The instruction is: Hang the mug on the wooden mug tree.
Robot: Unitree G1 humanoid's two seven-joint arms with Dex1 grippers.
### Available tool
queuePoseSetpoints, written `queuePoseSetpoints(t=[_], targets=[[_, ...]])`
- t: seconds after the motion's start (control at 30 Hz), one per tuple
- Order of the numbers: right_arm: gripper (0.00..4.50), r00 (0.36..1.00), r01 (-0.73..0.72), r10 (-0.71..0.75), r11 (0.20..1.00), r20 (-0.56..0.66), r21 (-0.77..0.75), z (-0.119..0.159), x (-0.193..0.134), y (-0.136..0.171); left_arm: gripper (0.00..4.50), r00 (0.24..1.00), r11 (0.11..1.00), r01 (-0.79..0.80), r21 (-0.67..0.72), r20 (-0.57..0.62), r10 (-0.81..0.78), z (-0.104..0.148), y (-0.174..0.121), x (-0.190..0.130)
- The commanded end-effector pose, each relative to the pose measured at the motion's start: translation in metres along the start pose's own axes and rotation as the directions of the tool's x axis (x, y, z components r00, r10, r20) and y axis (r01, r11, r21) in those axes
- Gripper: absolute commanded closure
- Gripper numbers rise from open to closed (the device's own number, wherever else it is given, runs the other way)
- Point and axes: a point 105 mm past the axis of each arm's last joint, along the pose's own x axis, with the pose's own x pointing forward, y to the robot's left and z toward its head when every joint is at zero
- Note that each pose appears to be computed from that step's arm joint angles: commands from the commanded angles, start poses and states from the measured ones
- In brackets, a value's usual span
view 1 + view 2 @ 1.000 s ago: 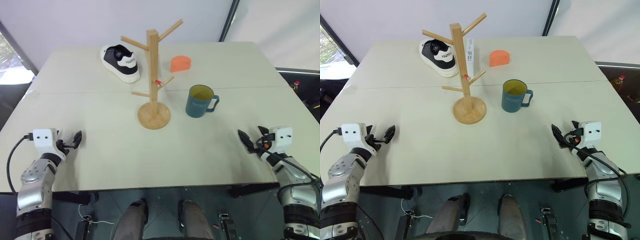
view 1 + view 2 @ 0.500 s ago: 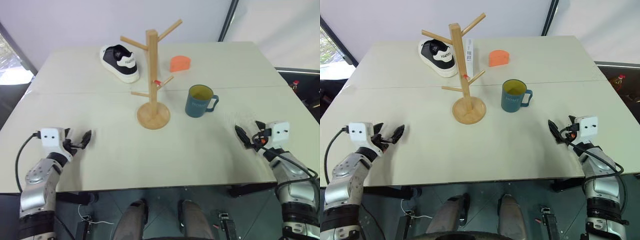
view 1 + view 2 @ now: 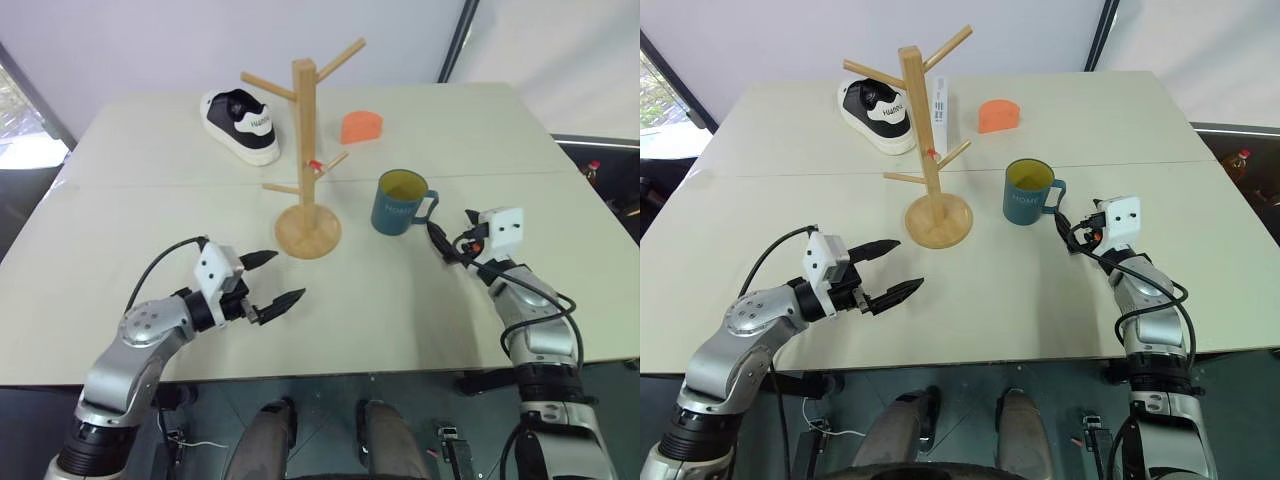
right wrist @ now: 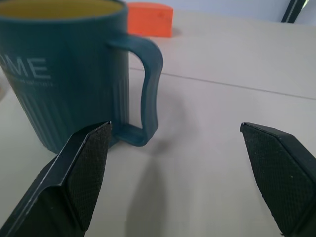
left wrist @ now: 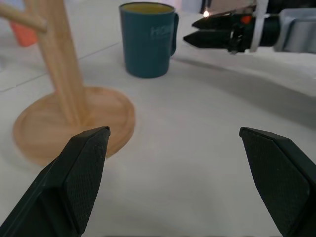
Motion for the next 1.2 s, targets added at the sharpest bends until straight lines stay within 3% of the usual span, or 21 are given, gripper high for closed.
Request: queuePoseSetpoints(t=[0.03, 0.43, 0.53, 0.73, 0.77, 1.03, 1.2], targets=[[0.16, 0.999, 0.013, -0.012, 1.0, 0.043, -0.026, 0.01, 0.01, 0.0, 0.0, 0.998, 1.0, 0.025, 0.012, 0.056, -0.026, 0.016, -0.007, 0.005], [0.16, 0.999, 0.037, -0.036, 0.999, 0.025, -0.016, 0.001, 0.031, -0.002, 0.0, 0.992, 0.997, 0.071, 0.002, 0.105, -0.071, 0.029, -0.015, 0.004], [1.02, 0.999, 0.017, -0.017, 1.0, 0.029, -0.01, 0.001, 0.035, 0.001, 0.0, 0.992, 0.997, 0.072, 0.006, 0.103, -0.072, 0.029, -0.015, 0.004], [4.18, 0.998, -0.017, 0.017, 1.0, 0.054, 0.001, 0.005, 0.04, 0.007, 0.0, 0.993, 0.998, 0.063, 0.012, 0.099, -0.064, 0.028, -0.014, 0.003], [4.43, 0.998, -0.021, 0.021, 1.0, 0.056, 0.001, 0.006, 0.04, 0.008, 0.0, 0.993, 0.998, 0.061, 0.012, 0.099, -0.062, 0.028, -0.014, 0.003], [4.43, 0.992, -0.06, 0.064, 0.997, 0.107, -0.04, 0.018, 0.035, 0.013, 0.0, 0.995, 0.999, 0.035, 0.005, 0.089, -0.036, 0.023, -0.01, -0.001], [4.43, 0.964, -0.185, 0.218, 0.96, 0.151, -0.21, 0.045, 0.017, 0.026, 0.0, 0.996, 0.999, -0.039, 0.013, 0.079, 0.037, 0.02, 0.006, -0.01]])
